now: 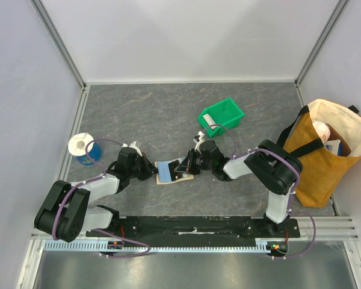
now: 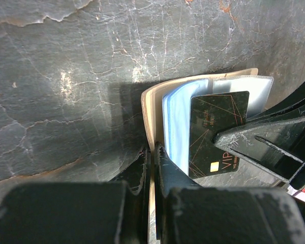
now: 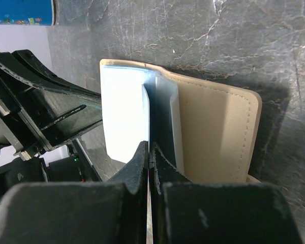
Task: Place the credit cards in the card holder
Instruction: Insert the credit card into the card holder.
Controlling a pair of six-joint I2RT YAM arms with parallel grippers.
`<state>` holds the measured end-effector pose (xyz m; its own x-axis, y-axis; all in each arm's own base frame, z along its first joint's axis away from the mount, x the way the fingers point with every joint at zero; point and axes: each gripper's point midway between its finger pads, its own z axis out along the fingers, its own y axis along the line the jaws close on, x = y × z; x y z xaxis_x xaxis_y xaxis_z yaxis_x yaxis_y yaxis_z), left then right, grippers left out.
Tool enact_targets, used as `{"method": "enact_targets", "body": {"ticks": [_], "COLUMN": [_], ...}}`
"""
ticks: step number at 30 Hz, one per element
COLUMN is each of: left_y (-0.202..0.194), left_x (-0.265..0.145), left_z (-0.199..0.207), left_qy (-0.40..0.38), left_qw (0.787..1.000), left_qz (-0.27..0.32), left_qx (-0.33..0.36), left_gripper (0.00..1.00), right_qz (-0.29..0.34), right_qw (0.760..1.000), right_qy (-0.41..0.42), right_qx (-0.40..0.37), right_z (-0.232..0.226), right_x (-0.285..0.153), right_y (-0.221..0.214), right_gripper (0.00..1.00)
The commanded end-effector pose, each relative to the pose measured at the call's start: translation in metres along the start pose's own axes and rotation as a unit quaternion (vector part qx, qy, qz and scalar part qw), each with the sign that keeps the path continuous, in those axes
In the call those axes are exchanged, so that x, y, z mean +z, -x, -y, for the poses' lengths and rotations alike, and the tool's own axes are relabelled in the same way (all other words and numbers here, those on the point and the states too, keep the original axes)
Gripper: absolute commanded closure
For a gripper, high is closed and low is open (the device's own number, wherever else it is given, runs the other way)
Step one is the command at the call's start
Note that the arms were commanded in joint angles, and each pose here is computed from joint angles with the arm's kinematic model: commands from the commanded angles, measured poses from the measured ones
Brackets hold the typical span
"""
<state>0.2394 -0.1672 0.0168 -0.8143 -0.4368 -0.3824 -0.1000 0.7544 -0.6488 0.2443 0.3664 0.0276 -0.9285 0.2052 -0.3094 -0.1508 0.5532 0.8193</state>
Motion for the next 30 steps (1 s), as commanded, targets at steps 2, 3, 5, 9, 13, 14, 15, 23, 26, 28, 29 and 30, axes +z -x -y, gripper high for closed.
{"method": "enact_targets", "body": {"ticks": [2,3,5,9,13,14,15,23,26,28,29,30], "left_y": [-0.008,-0.008,-0.008,-0.008,-0.008,-0.008,-0.008,-0.007,-0.008,-0.009,-0.009,-0.009], "left_x": [0.0,0.0,0.001,0.002,0.002,0.002,0.002,0.005,0.005,0.005,0.005,0.005], "left_z": [-0.016,-0.015,-0.016,-0.015,-0.016,-0.016,-0.016,-0.016,-0.016,-0.016,-0.016,-0.017], "left_qy": [0.03,0.029,0.031,0.03,0.031,0.031,0.031,0.033,0.032,0.032,0.031,0.033], "left_qw": [0.999,0.999,0.999,0.999,0.999,0.999,0.999,0.999,0.999,0.999,0.999,0.999], "left_qz": [-0.01,-0.011,-0.016,-0.018,-0.019,-0.018,-0.018,-0.021,-0.022,-0.022,-0.022,-0.023], "left_qx": [0.005,0.007,0.009,0.011,0.01,0.01,0.01,0.01,0.009,0.008,0.007,0.006], "left_gripper": [0.98,0.98,0.98,0.98,0.98,0.98,0.98,0.98,0.98,0.98,0.98,0.98], "right_qz": [0.026,0.028,0.03,0.032,0.021,0.02,0.018,-0.011,-0.013,-0.015,-0.014,-0.013], "right_qw": [0.999,0.999,0.998,0.998,0.999,0.999,0.999,0.998,0.998,0.998,0.998,0.998], "right_qy": [-0.03,-0.037,-0.042,-0.041,-0.037,-0.037,-0.039,-0.049,-0.046,-0.046,-0.047,-0.046], "right_qx": [-0.016,-0.02,-0.022,-0.018,-0.015,-0.014,-0.013,-0.028,-0.028,-0.029,-0.029,-0.031], "right_z": [0.011,0.014,0.015,0.017,0.018,0.019,0.021,0.027,0.027,0.027,0.028,0.027], "right_x": [-0.007,-0.009,-0.01,-0.01,-0.006,-0.005,-0.005,-0.001,0.002,0.004,0.003,0.004], "right_y": [0.019,0.02,0.021,0.022,0.018,0.018,0.016,-0.002,-0.006,-0.007,-0.006,-0.006], "right_gripper": [1.0,1.0,1.0,1.0,1.0,1.0,1.0,1.0,1.0,1.0,1.0,1.0]}}
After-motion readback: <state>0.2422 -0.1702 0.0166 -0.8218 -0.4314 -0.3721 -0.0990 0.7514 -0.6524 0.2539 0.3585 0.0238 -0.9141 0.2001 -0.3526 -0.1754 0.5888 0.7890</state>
